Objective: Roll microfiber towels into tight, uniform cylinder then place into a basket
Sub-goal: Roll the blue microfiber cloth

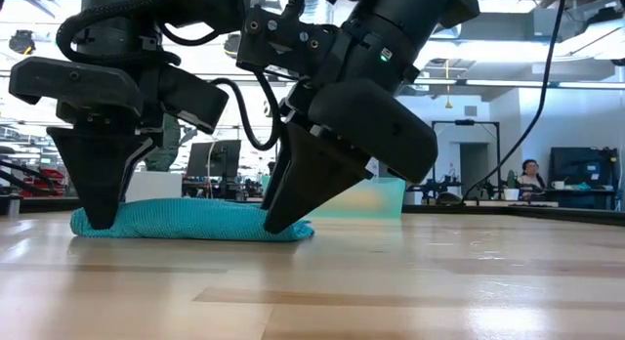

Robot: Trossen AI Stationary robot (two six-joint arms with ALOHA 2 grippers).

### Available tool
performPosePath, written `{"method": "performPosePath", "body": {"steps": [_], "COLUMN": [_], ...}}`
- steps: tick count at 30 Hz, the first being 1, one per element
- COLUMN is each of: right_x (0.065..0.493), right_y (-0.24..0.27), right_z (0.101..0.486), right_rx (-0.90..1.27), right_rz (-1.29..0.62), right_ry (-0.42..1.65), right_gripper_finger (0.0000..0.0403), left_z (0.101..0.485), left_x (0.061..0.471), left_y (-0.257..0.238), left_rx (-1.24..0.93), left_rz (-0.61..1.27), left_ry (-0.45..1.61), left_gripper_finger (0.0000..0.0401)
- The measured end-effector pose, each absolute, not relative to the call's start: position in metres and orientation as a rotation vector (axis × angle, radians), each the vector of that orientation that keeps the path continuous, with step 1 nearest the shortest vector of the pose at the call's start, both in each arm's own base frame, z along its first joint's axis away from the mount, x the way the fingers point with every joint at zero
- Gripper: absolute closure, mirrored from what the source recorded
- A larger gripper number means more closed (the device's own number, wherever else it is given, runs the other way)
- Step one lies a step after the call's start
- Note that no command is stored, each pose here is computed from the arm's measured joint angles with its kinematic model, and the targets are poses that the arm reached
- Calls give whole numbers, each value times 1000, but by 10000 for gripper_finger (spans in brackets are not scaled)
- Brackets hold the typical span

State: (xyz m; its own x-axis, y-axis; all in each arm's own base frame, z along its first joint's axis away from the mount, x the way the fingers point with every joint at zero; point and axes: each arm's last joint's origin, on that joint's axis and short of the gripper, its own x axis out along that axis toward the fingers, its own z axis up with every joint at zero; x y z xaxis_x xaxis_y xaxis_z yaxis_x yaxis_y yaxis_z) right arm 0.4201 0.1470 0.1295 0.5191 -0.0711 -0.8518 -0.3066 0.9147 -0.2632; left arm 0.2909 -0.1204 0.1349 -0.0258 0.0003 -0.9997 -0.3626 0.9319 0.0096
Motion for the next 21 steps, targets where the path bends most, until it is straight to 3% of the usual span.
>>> {"method": "performPosePath", "body": {"steps": [11, 21], "right_x": [420, 420], "right_y": [147, 148], "right_z": [129, 129], "right_rx": [-360, -341], "right_rz": [135, 163], "right_ry": [1027, 1027], "right_gripper_finger": [260, 298], "left_z": [134, 137], "left_x": [291, 287], "left_y": [-121, -128], "left_rx": [-266, -134], "left_rz": [282, 262], "left_ry": [1575, 1537], "left_gripper_finger": [274, 270]}}
